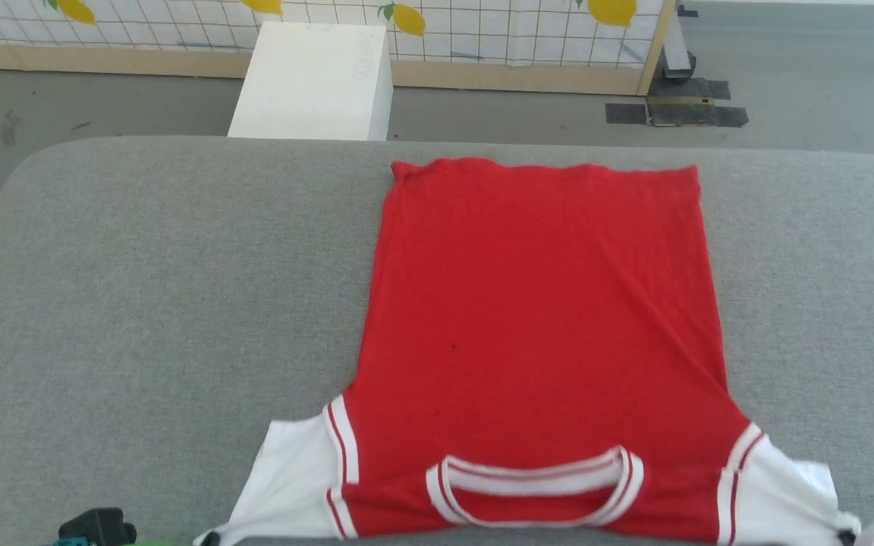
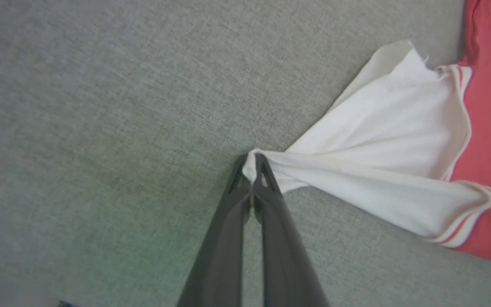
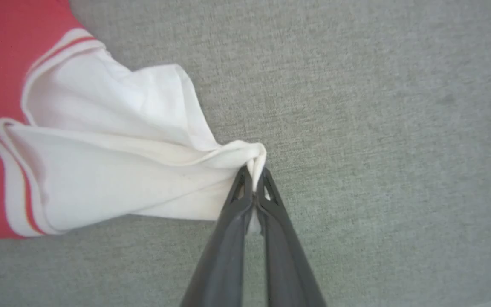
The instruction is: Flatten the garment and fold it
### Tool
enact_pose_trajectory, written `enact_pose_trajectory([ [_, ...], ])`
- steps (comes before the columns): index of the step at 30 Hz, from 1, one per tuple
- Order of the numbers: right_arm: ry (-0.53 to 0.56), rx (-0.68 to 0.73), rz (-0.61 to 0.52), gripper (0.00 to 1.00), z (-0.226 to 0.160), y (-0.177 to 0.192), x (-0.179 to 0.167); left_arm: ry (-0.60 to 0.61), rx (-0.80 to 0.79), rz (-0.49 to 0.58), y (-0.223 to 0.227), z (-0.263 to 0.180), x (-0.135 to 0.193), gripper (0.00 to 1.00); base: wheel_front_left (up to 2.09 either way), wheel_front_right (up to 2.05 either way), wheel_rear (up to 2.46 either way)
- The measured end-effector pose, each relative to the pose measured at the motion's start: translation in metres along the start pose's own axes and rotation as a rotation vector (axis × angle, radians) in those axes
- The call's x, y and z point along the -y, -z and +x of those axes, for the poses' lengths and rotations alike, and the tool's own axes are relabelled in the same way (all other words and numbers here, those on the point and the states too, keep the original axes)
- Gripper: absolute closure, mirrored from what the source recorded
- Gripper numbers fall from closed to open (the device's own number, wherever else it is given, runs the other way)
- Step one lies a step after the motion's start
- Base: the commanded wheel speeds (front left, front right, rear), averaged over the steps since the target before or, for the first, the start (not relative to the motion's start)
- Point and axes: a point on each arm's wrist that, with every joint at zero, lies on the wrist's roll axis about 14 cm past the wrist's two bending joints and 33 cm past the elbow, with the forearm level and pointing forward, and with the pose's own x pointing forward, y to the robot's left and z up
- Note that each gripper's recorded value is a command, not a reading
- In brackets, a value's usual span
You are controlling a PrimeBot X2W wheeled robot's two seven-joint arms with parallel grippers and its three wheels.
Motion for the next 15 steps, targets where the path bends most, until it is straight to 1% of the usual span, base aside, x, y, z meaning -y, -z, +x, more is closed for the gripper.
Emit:
enact_pose_trajectory([
  [3,0.005,-0.059,0.007,1.0,0.001,0.014,0.003,-0.02,-0.019,0.007,0.005,-0.004,-0.005,1.0,0.0,0.0,0.0],
  [7,-0.016,-0.068,0.016,1.0,0.006,0.018,-0.001,-0.014,-0.017,0.002,0.006,-0.005,-0.003,1.0,0.0,0.0,0.0],
  [8,-0.023,-0.059,0.018,0.76,0.007,0.018,-0.002,-0.011,-0.013,0.0,0.006,-0.005,-0.002,1.0,0.0,0.0,0.0],
  [9,-0.032,-0.05,0.019,0.61,0.008,0.017,-0.005,-0.007,-0.01,-0.002,0.006,-0.005,-0.001,1.0,0.0,0.0,0.0],
  [10,-0.04,-0.031,0.016,0.0,0.008,0.014,-0.007,-0.005,-0.004,-0.006,0.005,-0.005,0.0,1.0,0.0,0.0,0.0],
  [13,-0.063,0.046,0.021,0.0,0.008,0.002,-0.014,0.011,0.005,-0.008,0.004,-0.005,0.005,1.0,0.0,0.0,0.0],
  [15,-0.08,0.122,0.014,0.0,0.006,-0.012,-0.021,0.016,0.009,-0.008,0.004,-0.005,0.006,1.0,0.0,0.0,0.0],
])
